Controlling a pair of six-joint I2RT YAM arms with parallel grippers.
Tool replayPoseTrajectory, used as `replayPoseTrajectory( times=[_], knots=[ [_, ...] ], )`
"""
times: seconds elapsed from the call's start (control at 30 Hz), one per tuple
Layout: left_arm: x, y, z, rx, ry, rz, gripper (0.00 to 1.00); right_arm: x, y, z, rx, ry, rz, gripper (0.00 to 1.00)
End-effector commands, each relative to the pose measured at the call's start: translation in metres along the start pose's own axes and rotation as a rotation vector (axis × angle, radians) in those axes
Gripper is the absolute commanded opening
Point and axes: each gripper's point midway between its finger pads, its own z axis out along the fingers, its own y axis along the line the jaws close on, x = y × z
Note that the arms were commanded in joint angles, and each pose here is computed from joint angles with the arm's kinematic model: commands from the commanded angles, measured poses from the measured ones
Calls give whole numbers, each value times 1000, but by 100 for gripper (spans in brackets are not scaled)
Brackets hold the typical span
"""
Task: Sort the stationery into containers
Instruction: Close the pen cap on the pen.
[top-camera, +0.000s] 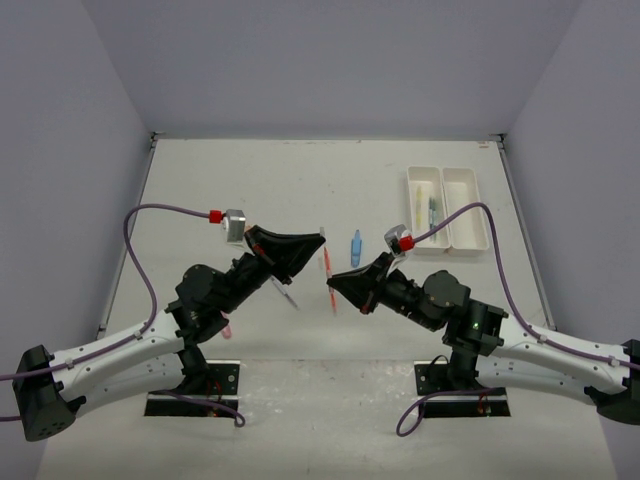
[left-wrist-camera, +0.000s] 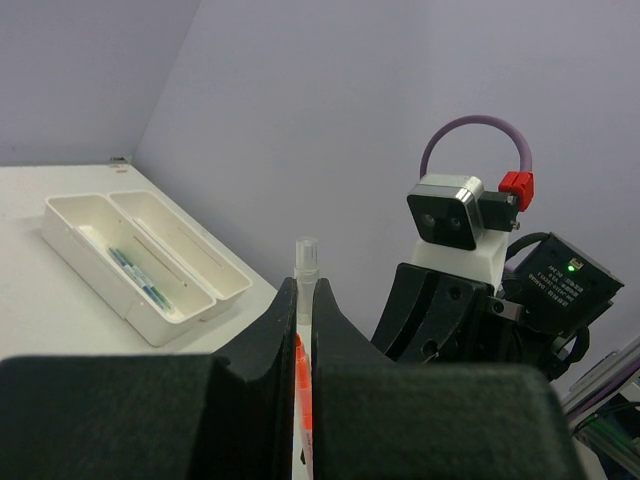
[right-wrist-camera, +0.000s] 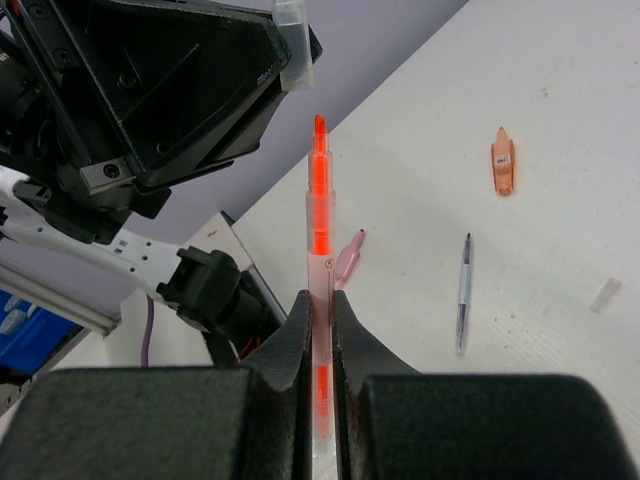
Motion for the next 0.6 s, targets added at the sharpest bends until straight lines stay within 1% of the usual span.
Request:
replayPoseTrajectory(
  times=[0.0, 0.57],
  knots=[
    [-10, -7, 3, 25, -40, 0, 0, -25, 8, 0, 3, -68, -5, 0],
    [-5, -4, 5, 19, -29, 1, 0, -34, 14, 0, -12, -79, -13, 0]
  ],
)
